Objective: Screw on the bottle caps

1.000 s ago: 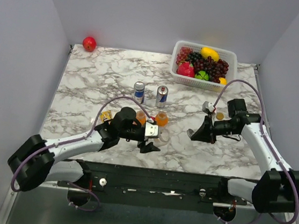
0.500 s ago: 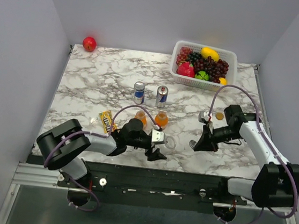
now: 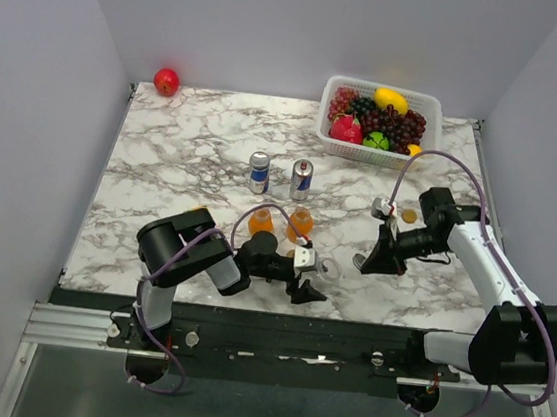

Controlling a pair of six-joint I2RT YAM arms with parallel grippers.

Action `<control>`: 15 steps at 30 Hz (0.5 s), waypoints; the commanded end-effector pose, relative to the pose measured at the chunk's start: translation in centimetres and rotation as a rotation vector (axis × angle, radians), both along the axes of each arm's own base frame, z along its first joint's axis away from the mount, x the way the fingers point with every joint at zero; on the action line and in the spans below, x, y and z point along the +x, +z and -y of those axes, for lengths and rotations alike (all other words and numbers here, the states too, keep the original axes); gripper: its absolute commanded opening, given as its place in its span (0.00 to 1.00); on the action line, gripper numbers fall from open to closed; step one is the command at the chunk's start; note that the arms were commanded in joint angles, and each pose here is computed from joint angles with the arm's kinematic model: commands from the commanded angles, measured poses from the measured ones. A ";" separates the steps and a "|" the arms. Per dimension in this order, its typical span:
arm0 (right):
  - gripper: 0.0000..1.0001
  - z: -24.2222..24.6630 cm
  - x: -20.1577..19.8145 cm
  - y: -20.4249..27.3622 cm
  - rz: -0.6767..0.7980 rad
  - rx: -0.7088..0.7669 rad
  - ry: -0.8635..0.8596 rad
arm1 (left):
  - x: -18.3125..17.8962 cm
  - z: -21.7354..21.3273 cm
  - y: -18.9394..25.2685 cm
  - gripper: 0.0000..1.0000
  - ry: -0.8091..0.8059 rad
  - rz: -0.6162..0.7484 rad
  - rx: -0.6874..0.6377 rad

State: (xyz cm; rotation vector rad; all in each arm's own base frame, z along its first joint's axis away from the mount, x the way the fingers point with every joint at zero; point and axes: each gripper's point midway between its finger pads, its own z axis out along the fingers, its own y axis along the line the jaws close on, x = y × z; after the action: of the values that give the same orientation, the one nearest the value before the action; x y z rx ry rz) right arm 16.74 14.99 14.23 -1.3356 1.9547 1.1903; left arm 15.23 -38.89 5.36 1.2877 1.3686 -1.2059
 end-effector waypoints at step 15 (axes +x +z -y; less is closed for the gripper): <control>0.08 -0.2 3.3 1.6 0.017 -0.005 -0.043 | -0.4 -0.5 1.1 0.98 0.061 0.054 -0.128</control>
State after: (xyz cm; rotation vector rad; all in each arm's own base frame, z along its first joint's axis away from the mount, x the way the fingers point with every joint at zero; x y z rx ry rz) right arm 18.75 15.23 15.15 -1.2988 1.9776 1.1857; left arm 14.25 -38.27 2.81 1.2481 1.4389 -1.2206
